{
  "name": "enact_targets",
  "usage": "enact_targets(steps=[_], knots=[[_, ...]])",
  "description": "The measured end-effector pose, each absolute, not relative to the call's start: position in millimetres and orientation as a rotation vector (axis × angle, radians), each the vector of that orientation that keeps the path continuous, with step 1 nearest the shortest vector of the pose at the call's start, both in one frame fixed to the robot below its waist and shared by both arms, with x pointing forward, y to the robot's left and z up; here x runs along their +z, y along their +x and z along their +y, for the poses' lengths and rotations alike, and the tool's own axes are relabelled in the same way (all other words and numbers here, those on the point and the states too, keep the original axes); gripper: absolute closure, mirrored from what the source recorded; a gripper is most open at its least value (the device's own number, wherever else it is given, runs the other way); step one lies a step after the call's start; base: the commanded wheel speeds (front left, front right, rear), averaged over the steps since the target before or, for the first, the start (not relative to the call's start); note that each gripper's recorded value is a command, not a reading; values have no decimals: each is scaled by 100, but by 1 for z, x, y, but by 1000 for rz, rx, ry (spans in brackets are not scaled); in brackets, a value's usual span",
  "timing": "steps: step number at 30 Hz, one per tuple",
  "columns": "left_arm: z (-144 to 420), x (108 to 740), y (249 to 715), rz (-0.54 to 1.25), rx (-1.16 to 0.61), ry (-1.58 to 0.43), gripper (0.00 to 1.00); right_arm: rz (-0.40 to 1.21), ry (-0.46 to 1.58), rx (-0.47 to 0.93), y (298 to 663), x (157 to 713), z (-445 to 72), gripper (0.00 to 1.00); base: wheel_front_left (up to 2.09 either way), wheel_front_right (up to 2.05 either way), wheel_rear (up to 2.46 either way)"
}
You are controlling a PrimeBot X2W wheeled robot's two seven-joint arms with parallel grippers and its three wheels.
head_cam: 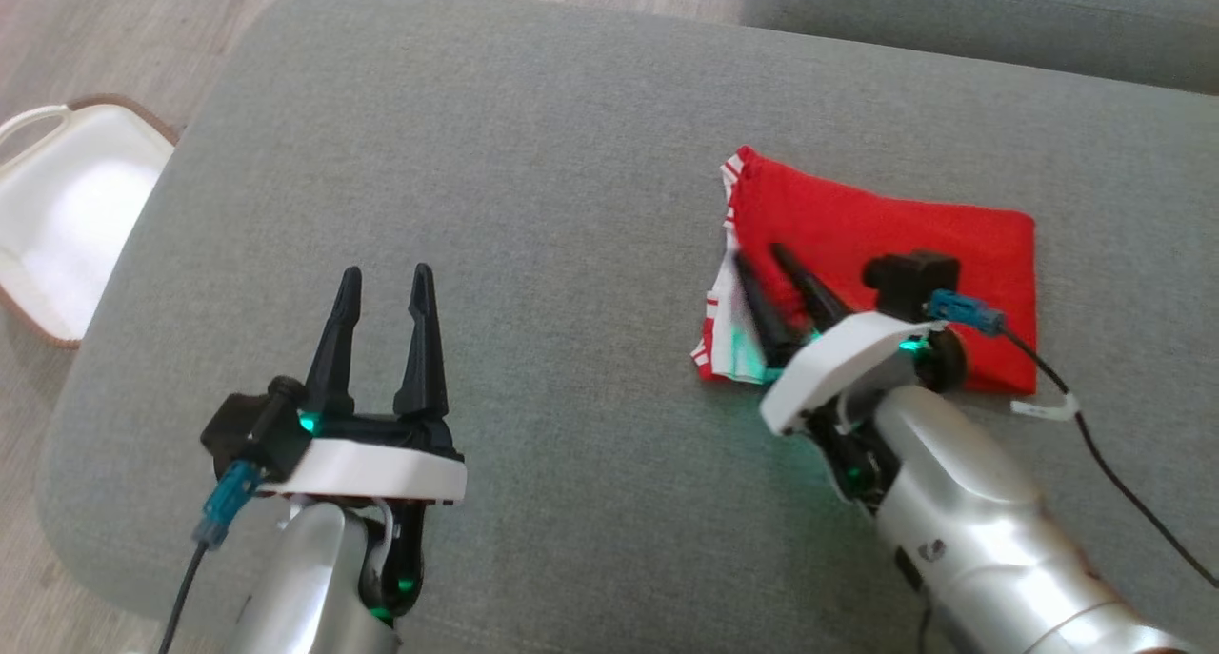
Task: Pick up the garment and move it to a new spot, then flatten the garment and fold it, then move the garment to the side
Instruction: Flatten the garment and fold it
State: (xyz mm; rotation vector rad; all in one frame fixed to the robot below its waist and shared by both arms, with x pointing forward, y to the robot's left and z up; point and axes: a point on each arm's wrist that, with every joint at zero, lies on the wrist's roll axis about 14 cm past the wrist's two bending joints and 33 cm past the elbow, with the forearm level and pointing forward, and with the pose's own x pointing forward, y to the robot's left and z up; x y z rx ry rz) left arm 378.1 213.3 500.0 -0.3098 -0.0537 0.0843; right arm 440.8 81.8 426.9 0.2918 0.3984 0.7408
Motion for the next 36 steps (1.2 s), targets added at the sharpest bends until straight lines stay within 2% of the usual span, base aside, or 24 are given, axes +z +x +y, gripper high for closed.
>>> enact_targets(steps=[5,9,16,20,27,36], knots=[[203,500,385,-52,56,-316,0,317,390,754,442,456,87,0,0,0,0],[196,503,394,-61,31,-321,0,225,318,694,465,472,61,0,0,0,0],[166,511,413,-81,-64,-319,0,-49,35,444,514,526,-64,0,0,0,0],[152,514,421,-87,-106,-312,0,-84,4,300,494,523,-114,0,0,0,0],[130,515,429,-87,-170,-284,0,-23,40,169,448,492,-148,0,0,0,0],[123,503,424,-53,-182,-287,0,-31,56,124,434,492,-160,0,0,0,0]])
